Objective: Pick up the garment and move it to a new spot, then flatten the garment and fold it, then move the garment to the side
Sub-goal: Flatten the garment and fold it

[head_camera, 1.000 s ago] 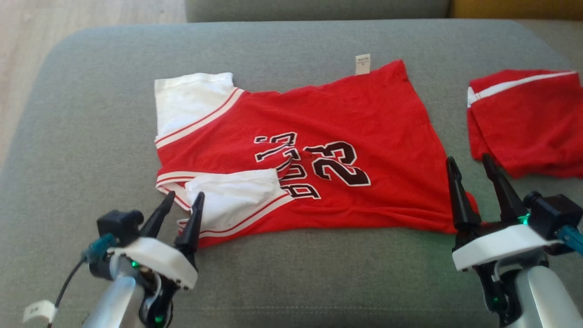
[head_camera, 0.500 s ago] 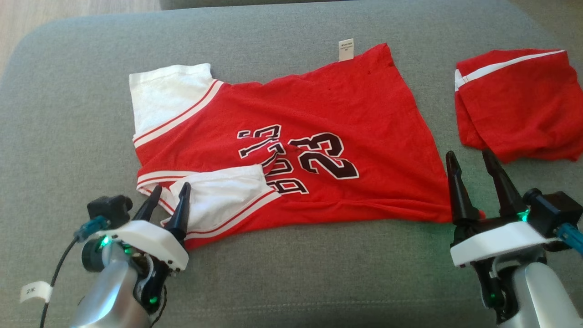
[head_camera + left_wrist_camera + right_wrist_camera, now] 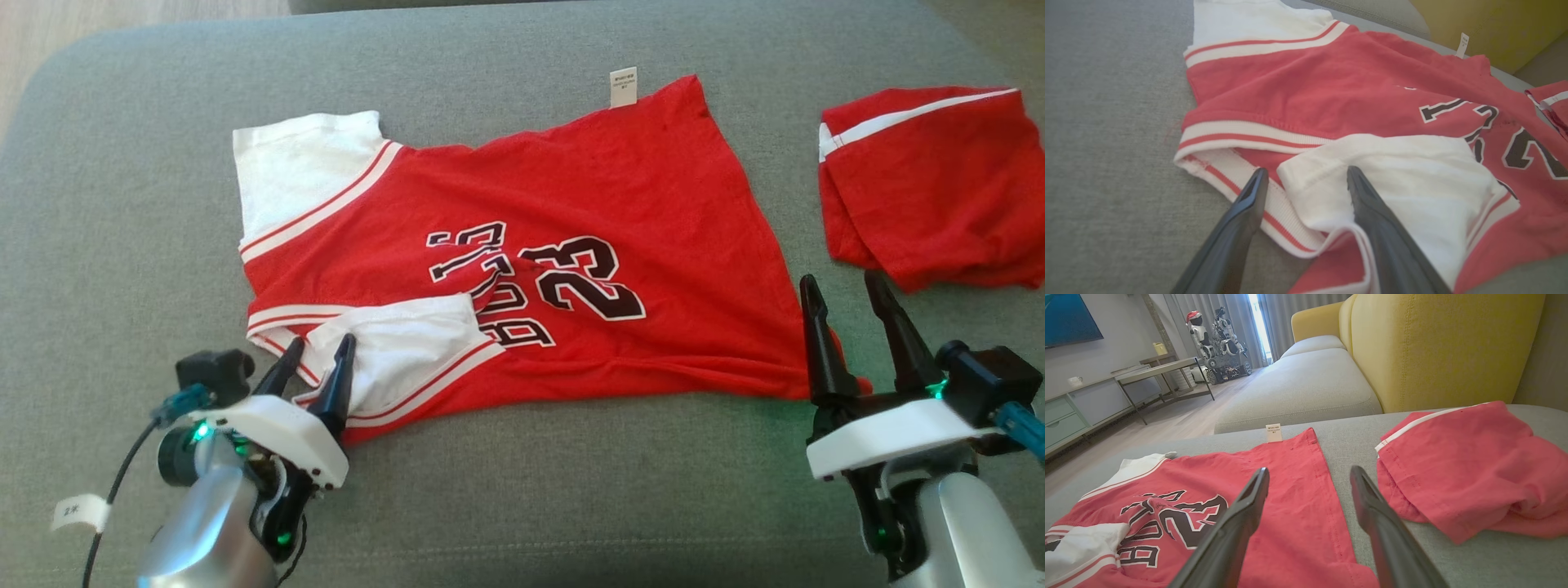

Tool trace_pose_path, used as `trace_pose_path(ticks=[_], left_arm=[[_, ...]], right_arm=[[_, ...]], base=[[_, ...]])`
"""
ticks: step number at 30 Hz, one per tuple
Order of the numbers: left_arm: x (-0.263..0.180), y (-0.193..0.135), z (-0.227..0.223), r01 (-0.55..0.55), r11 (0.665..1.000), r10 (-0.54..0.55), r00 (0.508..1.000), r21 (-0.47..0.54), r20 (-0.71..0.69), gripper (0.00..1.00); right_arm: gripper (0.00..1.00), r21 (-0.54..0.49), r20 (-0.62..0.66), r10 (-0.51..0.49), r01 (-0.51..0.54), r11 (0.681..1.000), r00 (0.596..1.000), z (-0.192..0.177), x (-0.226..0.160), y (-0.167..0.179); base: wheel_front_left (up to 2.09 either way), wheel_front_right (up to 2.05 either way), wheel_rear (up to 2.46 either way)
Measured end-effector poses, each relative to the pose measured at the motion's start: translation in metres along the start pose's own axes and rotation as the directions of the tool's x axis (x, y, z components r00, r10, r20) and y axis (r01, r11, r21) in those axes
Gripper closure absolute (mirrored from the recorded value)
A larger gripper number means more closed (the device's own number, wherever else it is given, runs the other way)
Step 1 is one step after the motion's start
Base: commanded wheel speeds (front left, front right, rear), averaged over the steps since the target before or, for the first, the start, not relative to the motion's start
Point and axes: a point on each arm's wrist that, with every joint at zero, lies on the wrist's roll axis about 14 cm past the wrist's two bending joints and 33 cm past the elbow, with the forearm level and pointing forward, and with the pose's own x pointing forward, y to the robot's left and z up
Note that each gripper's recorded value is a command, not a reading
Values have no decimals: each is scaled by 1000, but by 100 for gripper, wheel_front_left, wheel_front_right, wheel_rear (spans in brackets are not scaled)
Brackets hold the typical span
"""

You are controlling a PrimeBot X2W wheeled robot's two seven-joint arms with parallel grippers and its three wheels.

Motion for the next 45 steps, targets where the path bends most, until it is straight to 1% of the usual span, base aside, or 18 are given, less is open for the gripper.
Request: trace_pose_path(ticks=[4,5,6,7,8,9,11,16,21,26,28,32,36,41,45], left_arm=[[4,-1,1,5,1000,-5,1000,4,-4,0],[4,-2,1,6,1000,-6,1000,3,-6,20],[4,-2,0,6,1000,-6,1000,0,-7,53],[4,-2,0,8,1000,-7,1000,1,-9,67],[4,-3,0,9,1000,-9,1000,3,-10,85],[4,-3,0,11,1000,-11,1000,5,-9,93],[5,-4,4,13,1000,-13,1000,7,-1,100],[3,-4,16,13,1000,-14,999,8,37,100],[0,-12,39,40,998,-44,993,43,108,100],[-13,-13,65,38,998,-49,976,54,211,100],[-17,-15,69,43,997,-56,972,65,228,100],[-35,-24,87,62,994,-86,948,87,307,100],[-55,-25,94,61,991,-99,931,116,350,100],[-73,-34,97,72,989,-119,914,132,387,100],[-82,-39,99,78,988,-125,905,132,407,100]], right_arm=[[0,-5,-8,-3,3,1000,1000,-3,0,-1],[0,-5,-9,-5,4,1000,1000,-3,0,-1],[0,-4,-11,-6,5,1000,1000,-4,0,-1],[0,-4,-13,-7,6,1000,1000,-4,-1,-2],[0,-3,-13,-7,7,1000,1000,-4,-1,-2],[0,-3,-15,-9,8,1000,1000,-5,-1,-2],[0,-3,-15,-11,11,1000,1000,-5,-1,-3],[0,-4,-9,-8,8,1000,1000,-3,-1,-2],[0,-5,-1,2,-2,1000,1000,0,0,2],[0,-7,6,13,-13,1000,1000,3,-1,6],[0,-7,7,14,-14,1000,1000,4,-1,7],[0,-7,9,22,-22,1000,1000,6,0,9],[0,-3,-48,5,-5,1000,999,-8,-7,4],[0,-8,-161,-85,84,996,983,-37,-24,-22],[0,23,-231,-126,135,991,965,-56,-35,-28]], base=[[0,0,0],[0,0,0],[0,0,0],[0,0,0],[0,0,0],[0,0,0],[0,0,0],[0,0,0],[0,0,0],[0,0,0],[0,0,0],[0,0,0],[0,0,0],[0,0,0],[0,0,0]])
